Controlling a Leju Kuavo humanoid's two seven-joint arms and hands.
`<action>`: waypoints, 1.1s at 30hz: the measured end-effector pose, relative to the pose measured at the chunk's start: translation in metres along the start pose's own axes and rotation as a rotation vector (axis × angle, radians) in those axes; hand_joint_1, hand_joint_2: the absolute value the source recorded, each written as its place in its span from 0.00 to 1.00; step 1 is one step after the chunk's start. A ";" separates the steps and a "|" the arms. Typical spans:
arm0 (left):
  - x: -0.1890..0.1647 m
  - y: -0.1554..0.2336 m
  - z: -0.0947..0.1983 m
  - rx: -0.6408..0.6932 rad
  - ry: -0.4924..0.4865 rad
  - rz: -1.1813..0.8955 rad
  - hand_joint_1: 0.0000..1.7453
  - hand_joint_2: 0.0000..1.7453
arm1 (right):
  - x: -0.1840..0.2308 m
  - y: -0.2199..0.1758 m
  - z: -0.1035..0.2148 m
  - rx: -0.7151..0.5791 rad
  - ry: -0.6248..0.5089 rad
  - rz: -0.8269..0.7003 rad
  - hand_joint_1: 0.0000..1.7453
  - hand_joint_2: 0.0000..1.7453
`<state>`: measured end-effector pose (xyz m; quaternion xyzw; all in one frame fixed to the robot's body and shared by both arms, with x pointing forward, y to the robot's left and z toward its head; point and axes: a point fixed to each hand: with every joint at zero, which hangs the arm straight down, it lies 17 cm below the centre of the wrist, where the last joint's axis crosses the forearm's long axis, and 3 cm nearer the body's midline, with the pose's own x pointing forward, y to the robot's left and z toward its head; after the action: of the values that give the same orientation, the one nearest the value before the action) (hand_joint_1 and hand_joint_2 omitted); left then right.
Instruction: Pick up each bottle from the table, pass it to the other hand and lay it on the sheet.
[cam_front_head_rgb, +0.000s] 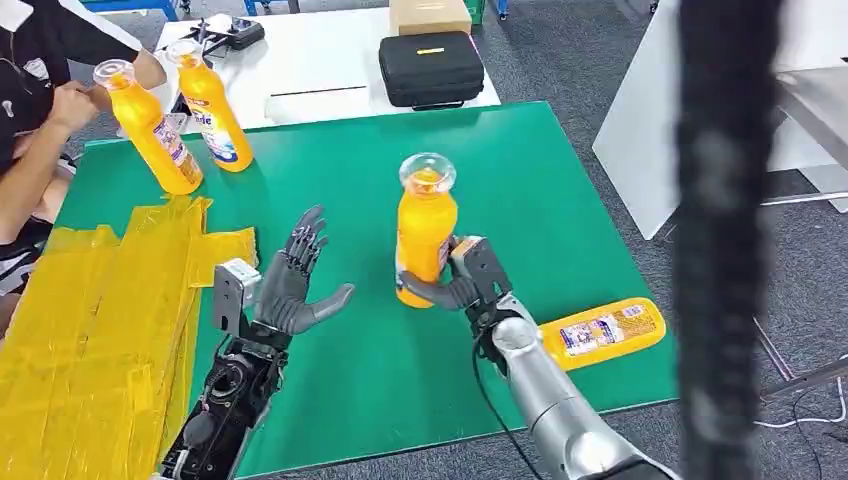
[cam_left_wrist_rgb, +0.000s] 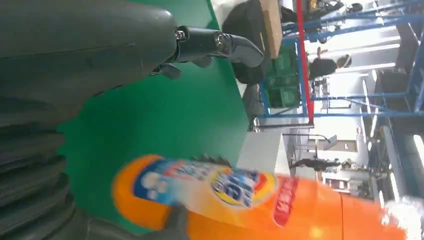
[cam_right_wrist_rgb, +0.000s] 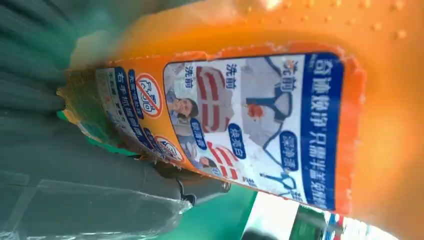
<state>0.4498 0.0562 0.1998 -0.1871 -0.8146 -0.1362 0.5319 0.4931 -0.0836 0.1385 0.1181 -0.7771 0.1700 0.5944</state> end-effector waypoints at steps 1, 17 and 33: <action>0.001 -0.003 -0.001 -0.007 0.000 0.001 0.00 1.00 | 0.002 0.006 -0.001 0.012 -0.003 0.001 1.00 1.00; 0.012 -0.026 -0.010 -0.046 -0.019 0.017 0.00 1.00 | 0.010 0.060 -0.006 0.119 -0.003 0.032 1.00 1.00; 0.020 -0.036 -0.009 -0.068 -0.042 0.063 0.00 1.00 | -0.001 0.096 -0.004 0.216 0.012 0.121 1.00 1.00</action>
<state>0.4337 0.0235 0.2212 -0.2336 -0.8142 -0.1429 0.5119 0.4594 0.0059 0.1268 0.1331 -0.7563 0.2889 0.5717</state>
